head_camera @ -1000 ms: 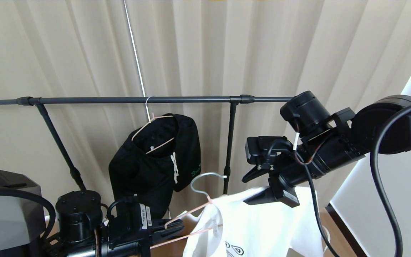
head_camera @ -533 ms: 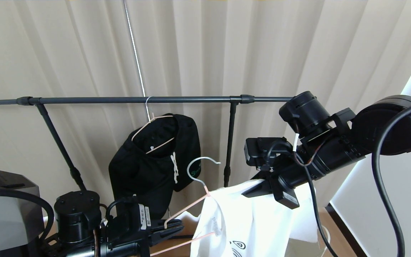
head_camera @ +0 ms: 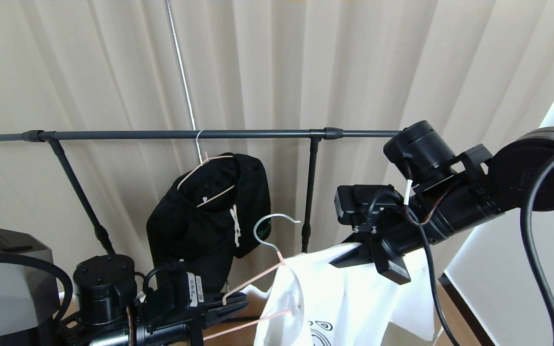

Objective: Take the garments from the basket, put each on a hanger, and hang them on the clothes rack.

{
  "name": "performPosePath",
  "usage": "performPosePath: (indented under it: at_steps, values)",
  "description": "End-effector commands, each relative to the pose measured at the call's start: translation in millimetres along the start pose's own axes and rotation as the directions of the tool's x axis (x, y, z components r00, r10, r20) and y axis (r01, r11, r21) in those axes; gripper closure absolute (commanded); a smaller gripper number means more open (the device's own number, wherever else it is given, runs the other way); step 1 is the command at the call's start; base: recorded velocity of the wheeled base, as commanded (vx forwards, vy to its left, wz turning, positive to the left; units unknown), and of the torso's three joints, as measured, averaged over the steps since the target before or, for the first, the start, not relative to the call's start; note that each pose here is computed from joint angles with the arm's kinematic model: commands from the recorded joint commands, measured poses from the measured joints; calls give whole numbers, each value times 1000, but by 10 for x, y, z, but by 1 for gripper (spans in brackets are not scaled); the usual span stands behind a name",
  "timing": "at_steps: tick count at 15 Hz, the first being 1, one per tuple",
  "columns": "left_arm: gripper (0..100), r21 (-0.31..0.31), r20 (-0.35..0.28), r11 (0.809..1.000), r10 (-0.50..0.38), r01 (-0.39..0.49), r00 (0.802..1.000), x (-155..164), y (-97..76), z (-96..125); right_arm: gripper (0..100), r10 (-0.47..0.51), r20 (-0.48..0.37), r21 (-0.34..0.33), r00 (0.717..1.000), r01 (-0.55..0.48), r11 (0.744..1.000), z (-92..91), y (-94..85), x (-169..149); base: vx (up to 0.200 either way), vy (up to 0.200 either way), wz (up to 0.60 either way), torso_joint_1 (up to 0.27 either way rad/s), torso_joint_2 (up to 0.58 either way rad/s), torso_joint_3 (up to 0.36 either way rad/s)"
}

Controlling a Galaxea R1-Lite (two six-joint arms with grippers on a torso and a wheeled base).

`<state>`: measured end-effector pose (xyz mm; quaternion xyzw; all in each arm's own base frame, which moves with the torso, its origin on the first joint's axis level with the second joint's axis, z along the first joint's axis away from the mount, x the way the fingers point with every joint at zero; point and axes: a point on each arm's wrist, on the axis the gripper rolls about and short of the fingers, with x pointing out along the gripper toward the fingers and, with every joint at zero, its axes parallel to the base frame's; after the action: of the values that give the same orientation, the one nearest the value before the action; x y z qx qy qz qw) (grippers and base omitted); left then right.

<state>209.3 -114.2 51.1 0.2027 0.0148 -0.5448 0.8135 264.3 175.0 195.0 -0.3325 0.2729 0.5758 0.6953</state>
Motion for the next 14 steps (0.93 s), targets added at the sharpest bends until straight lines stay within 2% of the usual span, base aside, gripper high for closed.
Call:
performPosePath:
  at_steps: [1, 2, 7, 9, 11, 14]
  values:
    - [100, 1, -1, 1000, 1, -1, 1000, 2, 2, -3, 100, -7, 8, -3, 1000, 7, 1000, 1, 40, -64, 0, 0, 0, 0, 0, 0]
    - [0, 2, 0, 1000, 2, -2, 1000, 4, 4, -1, 100, -9, 10, -3, 1000, 9, 1000, 3, 53, -85, 0, 0, 0, 0, 0, 0]
    - [0, 6, 12, 1000, 14, -14, 1000, -54, 0, 55, 100, -14, 8, -6, 1000, 14, 1000, -24, 124, -149, 0, 0, 0, 0, 0, 0]
    - [0, 17, 27, 999, 49, -50, 998, -146, 38, 114, 100, -24, 6, -7, 1000, 24, 1000, -22, 124, -166, 0, 0, 0, 0, 0, 0]
    - [0, -26, 54, 997, 74, -72, 996, -291, -4, 233, 100, -93, -47, -7, 995, 93, 996, -30, 104, -186, 0, 0, 0, 0, 0, 0]
    - [0, -127, 50, 984, 129, -122, 990, -500, -40, 280, 100, -117, -72, 43, 991, 120, 992, -126, 88, -154, 0, 0, 0, 0, 0, 0]
